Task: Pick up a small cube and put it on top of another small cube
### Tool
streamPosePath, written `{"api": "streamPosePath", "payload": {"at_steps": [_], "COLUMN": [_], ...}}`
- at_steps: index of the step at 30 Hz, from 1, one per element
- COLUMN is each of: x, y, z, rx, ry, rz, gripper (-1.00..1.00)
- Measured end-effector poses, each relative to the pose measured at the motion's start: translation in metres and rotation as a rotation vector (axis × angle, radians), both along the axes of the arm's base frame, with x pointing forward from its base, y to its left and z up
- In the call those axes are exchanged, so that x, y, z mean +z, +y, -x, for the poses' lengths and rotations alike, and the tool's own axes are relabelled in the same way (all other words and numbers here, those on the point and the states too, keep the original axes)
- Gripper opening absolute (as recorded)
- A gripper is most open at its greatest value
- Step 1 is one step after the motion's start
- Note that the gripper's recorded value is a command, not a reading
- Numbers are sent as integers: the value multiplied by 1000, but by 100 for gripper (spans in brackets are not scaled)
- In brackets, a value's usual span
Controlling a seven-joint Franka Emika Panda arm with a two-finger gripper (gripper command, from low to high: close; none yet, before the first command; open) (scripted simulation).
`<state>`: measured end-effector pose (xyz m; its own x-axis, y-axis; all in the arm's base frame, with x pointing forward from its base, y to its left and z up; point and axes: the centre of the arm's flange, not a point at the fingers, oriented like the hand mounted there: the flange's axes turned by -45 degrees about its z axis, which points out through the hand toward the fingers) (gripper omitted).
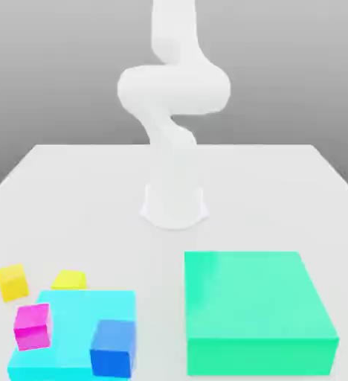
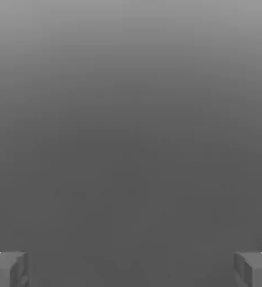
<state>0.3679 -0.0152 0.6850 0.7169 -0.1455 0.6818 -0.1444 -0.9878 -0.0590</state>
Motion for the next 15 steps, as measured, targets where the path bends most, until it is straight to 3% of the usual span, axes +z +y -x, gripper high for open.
{"api": "streamPosePath", "payload": {"at_steps": [7, 15], "x": [-80, -177], "y": [-58, -136], "z": [-47, -67], "rx": [-388, -828], "ry": [101, 178], "rz": [-150, -321], "gripper": [0, 0]}}
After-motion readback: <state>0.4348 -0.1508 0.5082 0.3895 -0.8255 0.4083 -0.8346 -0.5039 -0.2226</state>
